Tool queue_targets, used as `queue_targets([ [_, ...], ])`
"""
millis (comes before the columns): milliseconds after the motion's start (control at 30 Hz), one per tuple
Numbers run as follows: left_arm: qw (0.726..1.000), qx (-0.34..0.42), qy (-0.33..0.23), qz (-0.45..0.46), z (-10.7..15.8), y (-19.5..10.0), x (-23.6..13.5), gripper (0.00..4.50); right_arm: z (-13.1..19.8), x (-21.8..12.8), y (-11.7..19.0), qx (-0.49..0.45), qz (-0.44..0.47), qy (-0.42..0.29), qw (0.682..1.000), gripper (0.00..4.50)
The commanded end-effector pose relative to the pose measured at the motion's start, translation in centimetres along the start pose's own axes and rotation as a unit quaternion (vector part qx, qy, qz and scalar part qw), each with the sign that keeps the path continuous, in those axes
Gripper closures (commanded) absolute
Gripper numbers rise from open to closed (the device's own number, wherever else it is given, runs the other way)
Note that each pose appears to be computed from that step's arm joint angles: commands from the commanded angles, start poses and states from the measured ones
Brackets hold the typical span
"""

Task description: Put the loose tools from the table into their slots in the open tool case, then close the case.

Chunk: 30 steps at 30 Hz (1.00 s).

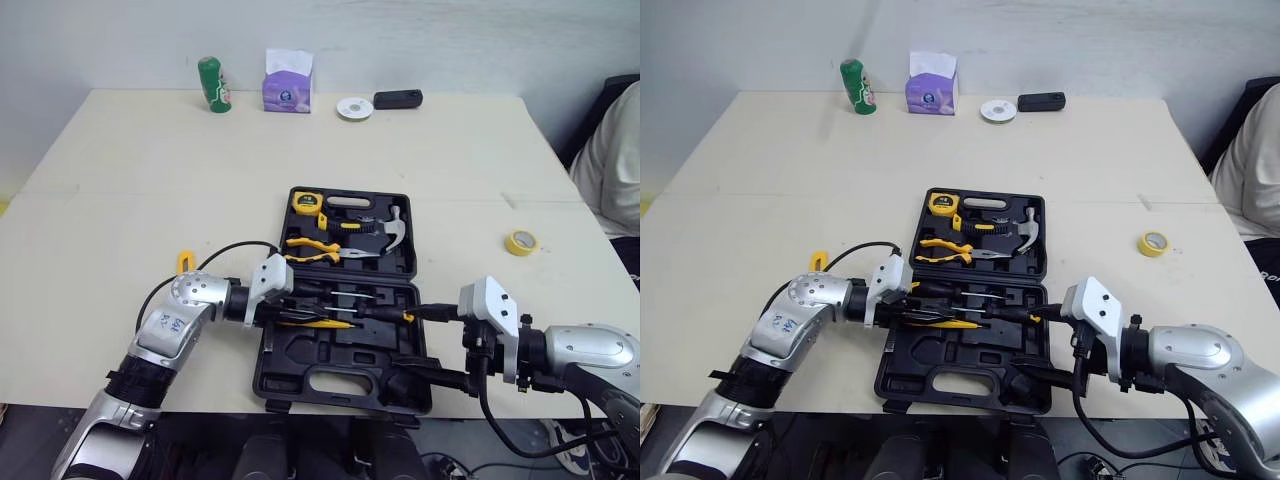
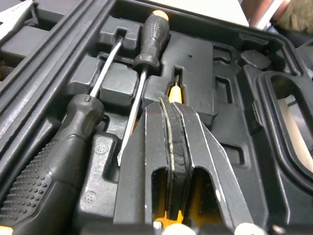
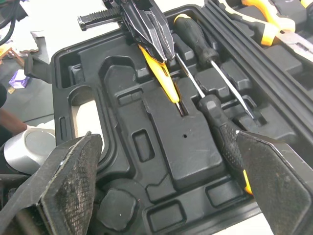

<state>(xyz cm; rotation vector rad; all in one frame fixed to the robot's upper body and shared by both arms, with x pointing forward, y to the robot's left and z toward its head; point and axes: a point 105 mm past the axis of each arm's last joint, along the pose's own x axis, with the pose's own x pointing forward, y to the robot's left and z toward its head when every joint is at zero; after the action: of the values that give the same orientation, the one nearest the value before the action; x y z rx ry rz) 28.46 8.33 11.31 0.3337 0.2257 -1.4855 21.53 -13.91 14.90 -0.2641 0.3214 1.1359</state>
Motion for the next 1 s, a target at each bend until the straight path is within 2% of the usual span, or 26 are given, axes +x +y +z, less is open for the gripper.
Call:
queue_targets([
  [33,0.996,-0.011,0.084,-0.020,-2.8,-1.1,-0.3,4.43,0.4,-0.1,0.1,-0.020,0.003,0.001,1.000,0.00],
  [233,0.986,-0.024,0.166,-0.008,-4.7,-1.3,-0.7,4.43,0.1,0.0,0.5,-0.015,0.005,0.003,1.000,0.00],
  [467,0.984,-0.047,0.169,0.030,-4.5,-0.3,-0.4,4.43,0.6,-0.4,0.1,-0.022,-0.003,-0.002,1.000,0.00],
  [567,0.988,-0.056,0.144,0.020,-3.5,-0.9,-0.4,4.43,0.3,-0.4,0.5,-0.017,-0.003,0.000,1.000,0.00],
  [667,0.997,-0.040,0.065,0.003,-0.6,-1.7,-0.8,4.43,0.6,-0.5,-0.1,-0.023,-0.021,-0.009,0.999,0.00],
  [833,0.995,-0.059,-0.037,0.066,2.7,-1.0,-4.1,4.43,1.4,-2.5,-2.5,-0.026,-0.076,-0.016,0.997,0.00],
  [933,0.983,-0.102,-0.060,0.139,2.5,-0.5,-7.8,3.56,1.4,-4.8,-4.5,-0.020,-0.116,-0.010,0.993,0.00],
  [1000,0.967,-0.131,-0.054,0.211,1.0,-0.3,-10.6,2.67,0.8,-6.8,-6.0,-0.009,-0.149,0.002,0.989,0.00],
])
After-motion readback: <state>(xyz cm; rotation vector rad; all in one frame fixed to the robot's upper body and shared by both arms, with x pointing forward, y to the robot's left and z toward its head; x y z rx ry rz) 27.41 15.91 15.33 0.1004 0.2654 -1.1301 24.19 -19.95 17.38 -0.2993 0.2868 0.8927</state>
